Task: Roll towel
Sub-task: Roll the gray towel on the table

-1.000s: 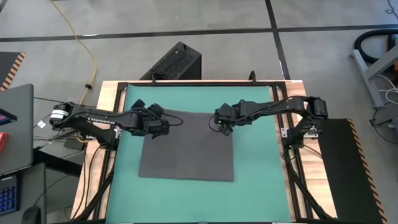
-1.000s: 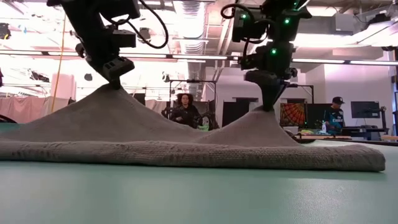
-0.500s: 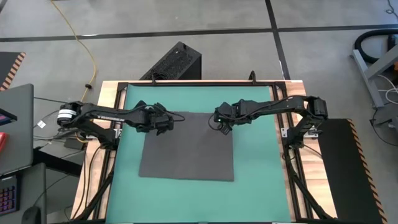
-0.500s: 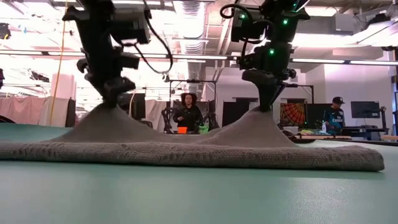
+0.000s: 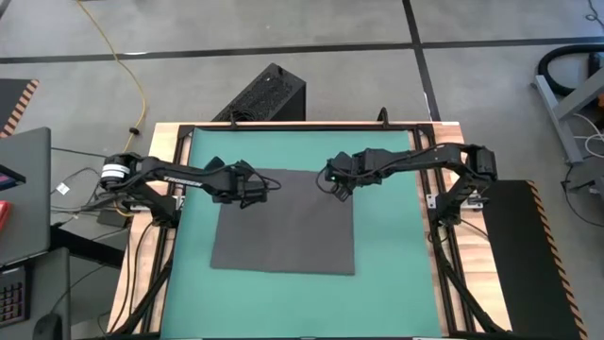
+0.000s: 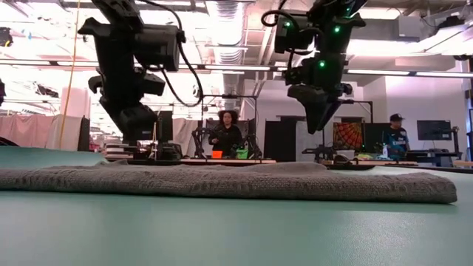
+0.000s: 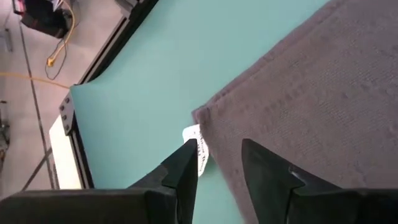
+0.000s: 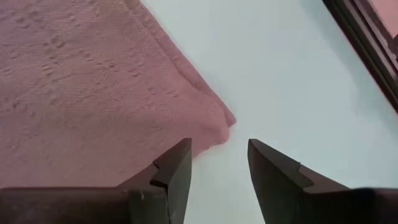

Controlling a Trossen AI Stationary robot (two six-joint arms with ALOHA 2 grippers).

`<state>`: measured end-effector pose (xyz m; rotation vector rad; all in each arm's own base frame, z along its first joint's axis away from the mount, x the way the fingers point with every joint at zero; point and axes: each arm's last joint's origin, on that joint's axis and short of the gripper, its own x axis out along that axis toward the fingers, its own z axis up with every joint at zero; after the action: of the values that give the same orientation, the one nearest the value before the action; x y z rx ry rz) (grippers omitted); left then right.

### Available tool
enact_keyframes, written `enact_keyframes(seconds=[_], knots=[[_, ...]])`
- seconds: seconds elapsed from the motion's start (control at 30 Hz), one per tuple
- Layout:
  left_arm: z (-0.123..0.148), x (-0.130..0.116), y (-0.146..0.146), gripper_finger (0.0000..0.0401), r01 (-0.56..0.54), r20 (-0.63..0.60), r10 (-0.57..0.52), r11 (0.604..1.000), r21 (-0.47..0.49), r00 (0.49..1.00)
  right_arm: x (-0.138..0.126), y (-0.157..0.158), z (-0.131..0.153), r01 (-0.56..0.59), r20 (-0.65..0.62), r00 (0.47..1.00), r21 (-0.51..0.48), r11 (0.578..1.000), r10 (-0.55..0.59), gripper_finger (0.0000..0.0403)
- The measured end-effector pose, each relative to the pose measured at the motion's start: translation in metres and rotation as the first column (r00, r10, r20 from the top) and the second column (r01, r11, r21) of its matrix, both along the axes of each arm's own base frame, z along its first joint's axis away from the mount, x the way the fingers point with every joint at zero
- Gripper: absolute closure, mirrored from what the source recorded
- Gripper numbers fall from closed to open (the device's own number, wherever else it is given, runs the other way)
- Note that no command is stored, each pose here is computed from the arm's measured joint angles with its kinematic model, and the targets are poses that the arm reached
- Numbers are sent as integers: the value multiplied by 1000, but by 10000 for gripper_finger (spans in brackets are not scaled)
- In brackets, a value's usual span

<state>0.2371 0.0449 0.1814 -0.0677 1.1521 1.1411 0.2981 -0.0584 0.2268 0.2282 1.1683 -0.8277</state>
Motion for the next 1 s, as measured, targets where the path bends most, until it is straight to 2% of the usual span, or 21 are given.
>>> enact_keyframes(seconds=[0.07,0.13,0.2,0.27,0.33,0.4,0.47,0.5,0.57,0.67,0.77,0.9,1.0], knots=[[12,-2,-5,287,36,70,-35,999,-13,997,1,3,3,-63,-1,998,-2,998,63,222],[29,-2,-12,287,119,167,-114,993,-20,979,2,8,9,-149,14,989,-6,989,149,223],[48,-1,-20,287,225,301,-214,974,-4,929,0,16,16,-219,29,975,-9,976,219,225],[66,2,-25,287,345,451,-329,937,48,830,-2,21,22,-270,31,962,-21,963,271,226],[74,4,-25,287,448,576,-423,888,108,700,-4,25,26,-314,30,949,-26,949,315,227],[71,6,-20,290,511,674,-460,848,140,578,-4,31,30,-377,49,925,-11,926,377,227],[64,7,-13,298,552,727,-475,819,157,497,-4,35,32,-436,50,899,-8,900,436,227],[59,7,-9,303,565,737,-480,809,160,477,-4,36,32,-459,48,887,-3,889,458,227],[54,10,-2,310,583,732,-490,797,157,473,-5,39,33,-487,46,873,13,873,486,227],[51,14,14,313,591,714,-495,794,142,495,-6,39,34,-501,61,865,40,865,498,227],[53,25,32,314,638,698,-528,759,131,485,-11,43,37,-508,61,861,63,859,505,227],[49,48,52,314,685,594,-580,726,65,558,-23,51,45,-499,54,867,87,862,496,227],[48,67,65,314,737,522,-638,675,26,566,-37,61,54,-495,58,869,103,863,492,227]])
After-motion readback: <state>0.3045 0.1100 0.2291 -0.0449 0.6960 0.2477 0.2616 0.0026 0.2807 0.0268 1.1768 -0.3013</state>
